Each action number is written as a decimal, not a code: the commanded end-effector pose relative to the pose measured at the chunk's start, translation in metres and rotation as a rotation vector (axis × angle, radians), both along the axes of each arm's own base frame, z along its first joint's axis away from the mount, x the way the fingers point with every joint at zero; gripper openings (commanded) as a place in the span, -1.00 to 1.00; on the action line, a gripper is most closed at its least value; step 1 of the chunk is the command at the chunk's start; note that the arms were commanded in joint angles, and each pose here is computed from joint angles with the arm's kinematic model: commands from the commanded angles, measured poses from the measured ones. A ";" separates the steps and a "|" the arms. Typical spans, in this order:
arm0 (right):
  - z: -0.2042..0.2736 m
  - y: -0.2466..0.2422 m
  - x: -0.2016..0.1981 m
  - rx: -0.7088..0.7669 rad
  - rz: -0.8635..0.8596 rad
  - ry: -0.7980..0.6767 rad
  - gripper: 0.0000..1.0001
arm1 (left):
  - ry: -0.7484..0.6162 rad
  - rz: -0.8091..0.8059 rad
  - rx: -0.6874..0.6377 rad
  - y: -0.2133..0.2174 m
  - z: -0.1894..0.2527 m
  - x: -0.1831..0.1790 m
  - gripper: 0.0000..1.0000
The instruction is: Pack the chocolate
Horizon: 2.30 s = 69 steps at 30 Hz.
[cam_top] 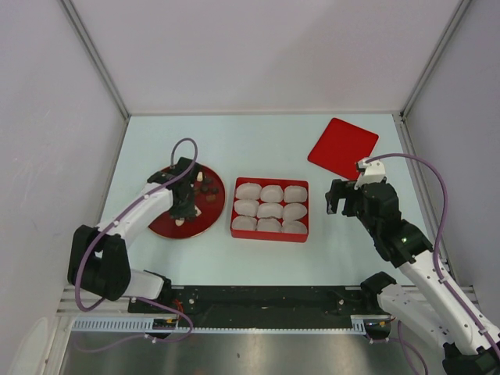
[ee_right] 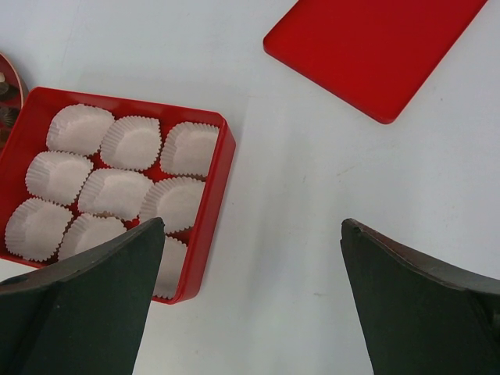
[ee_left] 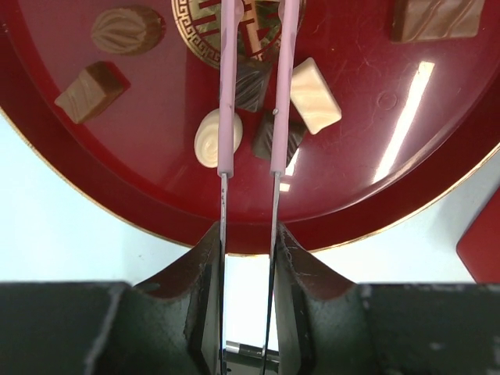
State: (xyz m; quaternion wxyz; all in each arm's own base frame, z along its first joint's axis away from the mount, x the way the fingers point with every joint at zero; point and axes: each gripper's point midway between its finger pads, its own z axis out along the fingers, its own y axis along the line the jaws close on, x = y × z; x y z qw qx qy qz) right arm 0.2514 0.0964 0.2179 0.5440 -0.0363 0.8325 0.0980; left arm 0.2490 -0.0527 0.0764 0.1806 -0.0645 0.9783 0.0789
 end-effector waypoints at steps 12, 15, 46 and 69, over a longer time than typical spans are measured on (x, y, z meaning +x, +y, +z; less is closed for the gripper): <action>0.013 0.006 0.004 0.015 0.025 -0.053 0.99 | -0.126 0.001 0.001 0.011 0.042 0.001 -0.99; 0.013 0.006 0.004 0.018 0.025 -0.054 0.99 | -0.123 -0.005 -0.008 0.010 0.042 0.000 -0.99; 0.017 -0.001 0.004 0.003 -0.001 -0.072 0.98 | -0.336 -0.812 -0.330 -0.213 0.133 0.007 -0.99; 0.011 -0.012 0.009 -0.023 -0.040 -0.052 0.99 | -0.167 -1.024 -0.237 -0.285 0.068 0.020 -0.99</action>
